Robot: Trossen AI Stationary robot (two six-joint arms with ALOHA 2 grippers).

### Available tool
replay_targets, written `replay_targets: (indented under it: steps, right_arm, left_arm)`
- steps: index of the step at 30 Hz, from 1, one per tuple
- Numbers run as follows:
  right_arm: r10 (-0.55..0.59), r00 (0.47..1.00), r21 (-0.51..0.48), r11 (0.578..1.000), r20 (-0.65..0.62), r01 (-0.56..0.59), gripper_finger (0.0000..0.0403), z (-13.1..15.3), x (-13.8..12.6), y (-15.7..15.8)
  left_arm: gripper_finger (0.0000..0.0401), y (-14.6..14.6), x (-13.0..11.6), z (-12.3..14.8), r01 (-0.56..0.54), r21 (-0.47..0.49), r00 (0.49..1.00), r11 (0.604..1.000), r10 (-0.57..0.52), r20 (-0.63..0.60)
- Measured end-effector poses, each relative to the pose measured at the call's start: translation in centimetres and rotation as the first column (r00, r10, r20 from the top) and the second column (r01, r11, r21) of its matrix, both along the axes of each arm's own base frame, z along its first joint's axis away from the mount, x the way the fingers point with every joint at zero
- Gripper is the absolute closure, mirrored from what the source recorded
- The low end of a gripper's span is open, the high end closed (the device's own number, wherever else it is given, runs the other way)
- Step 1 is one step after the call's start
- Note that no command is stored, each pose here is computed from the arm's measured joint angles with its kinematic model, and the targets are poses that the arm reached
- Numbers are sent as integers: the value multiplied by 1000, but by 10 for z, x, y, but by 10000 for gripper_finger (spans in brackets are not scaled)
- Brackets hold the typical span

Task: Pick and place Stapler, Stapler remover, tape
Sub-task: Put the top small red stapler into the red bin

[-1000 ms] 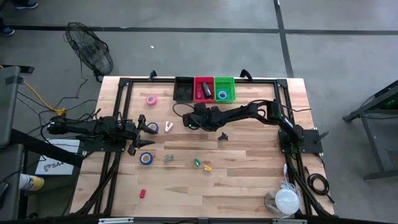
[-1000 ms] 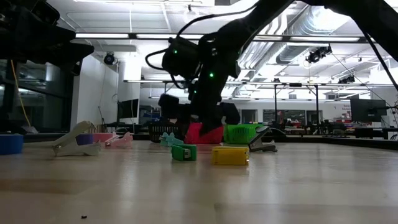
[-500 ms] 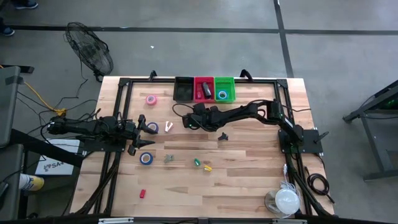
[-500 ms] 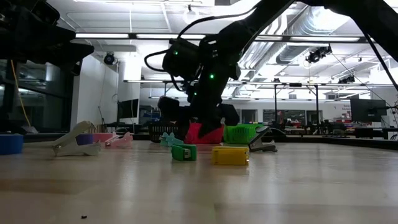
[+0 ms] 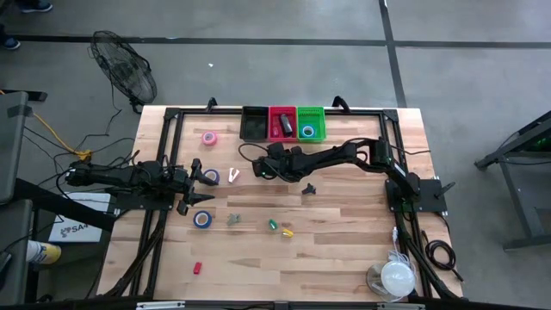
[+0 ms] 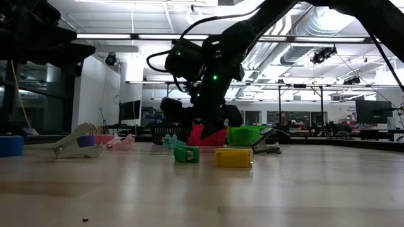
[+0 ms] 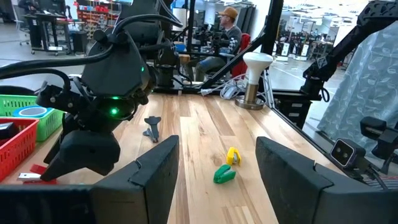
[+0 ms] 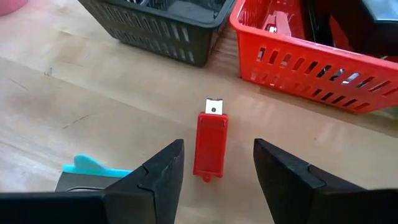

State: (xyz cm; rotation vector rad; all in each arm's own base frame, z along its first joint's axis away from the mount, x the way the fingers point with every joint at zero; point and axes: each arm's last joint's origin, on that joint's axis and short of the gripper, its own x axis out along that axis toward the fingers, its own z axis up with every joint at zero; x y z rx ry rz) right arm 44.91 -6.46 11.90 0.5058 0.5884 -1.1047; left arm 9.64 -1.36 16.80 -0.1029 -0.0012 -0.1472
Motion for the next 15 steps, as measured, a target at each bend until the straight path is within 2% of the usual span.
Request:
replay_targets:
  steps: [15]
  right_arm:
    - [35, 999, 5, 999, 7, -35, 217, -12, 5, 0]
  left_arm:
    - [190, 0, 0, 0, 0, 0, 1000, 1000, 0, 0]
